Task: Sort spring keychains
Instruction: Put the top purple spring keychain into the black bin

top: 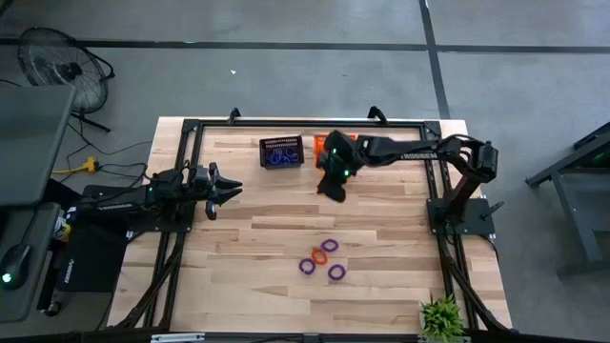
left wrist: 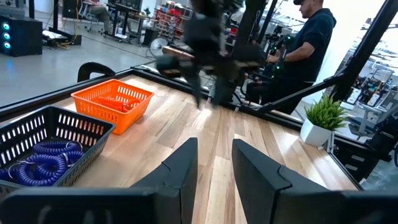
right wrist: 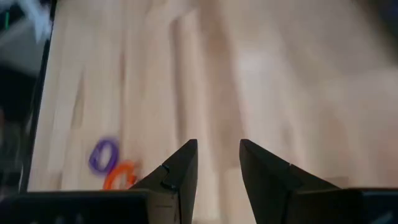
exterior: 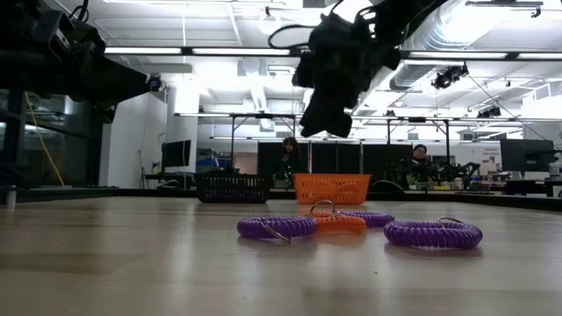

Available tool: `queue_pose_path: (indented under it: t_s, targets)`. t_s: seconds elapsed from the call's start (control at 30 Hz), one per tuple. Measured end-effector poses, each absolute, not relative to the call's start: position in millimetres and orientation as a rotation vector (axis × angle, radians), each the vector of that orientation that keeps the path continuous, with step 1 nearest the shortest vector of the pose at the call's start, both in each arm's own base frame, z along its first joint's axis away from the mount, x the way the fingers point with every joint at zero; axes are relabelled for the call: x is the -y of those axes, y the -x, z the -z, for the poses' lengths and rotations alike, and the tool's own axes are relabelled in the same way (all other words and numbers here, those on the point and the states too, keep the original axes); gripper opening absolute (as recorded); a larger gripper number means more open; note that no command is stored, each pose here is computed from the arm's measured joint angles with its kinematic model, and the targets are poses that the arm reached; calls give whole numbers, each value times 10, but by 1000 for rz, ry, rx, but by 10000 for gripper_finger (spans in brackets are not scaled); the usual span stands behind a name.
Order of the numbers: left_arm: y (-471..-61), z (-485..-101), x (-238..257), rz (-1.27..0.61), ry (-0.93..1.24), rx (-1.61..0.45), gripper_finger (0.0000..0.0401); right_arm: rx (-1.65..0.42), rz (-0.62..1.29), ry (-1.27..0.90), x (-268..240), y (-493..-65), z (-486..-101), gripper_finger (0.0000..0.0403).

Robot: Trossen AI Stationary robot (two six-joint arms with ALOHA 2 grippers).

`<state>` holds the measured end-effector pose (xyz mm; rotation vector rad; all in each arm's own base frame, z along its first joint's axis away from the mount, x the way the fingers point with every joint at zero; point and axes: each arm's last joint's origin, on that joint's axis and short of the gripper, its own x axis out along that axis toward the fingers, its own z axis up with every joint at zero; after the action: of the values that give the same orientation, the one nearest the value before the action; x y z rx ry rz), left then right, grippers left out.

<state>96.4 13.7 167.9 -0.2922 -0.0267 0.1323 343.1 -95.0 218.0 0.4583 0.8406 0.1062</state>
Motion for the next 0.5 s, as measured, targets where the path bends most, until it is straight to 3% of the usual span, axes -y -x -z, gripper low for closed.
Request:
queue_pose_path:
  t_s: [0.2,0.5]
  targets:
    - [-964,-1679,-137,-132,292,27,99,-977,-212,-244,436,-3448,-2106,114]
    - [-964,-1679,-137,-132,292,27,99,-1076,-191,62,-224,-3418,-2057,114]
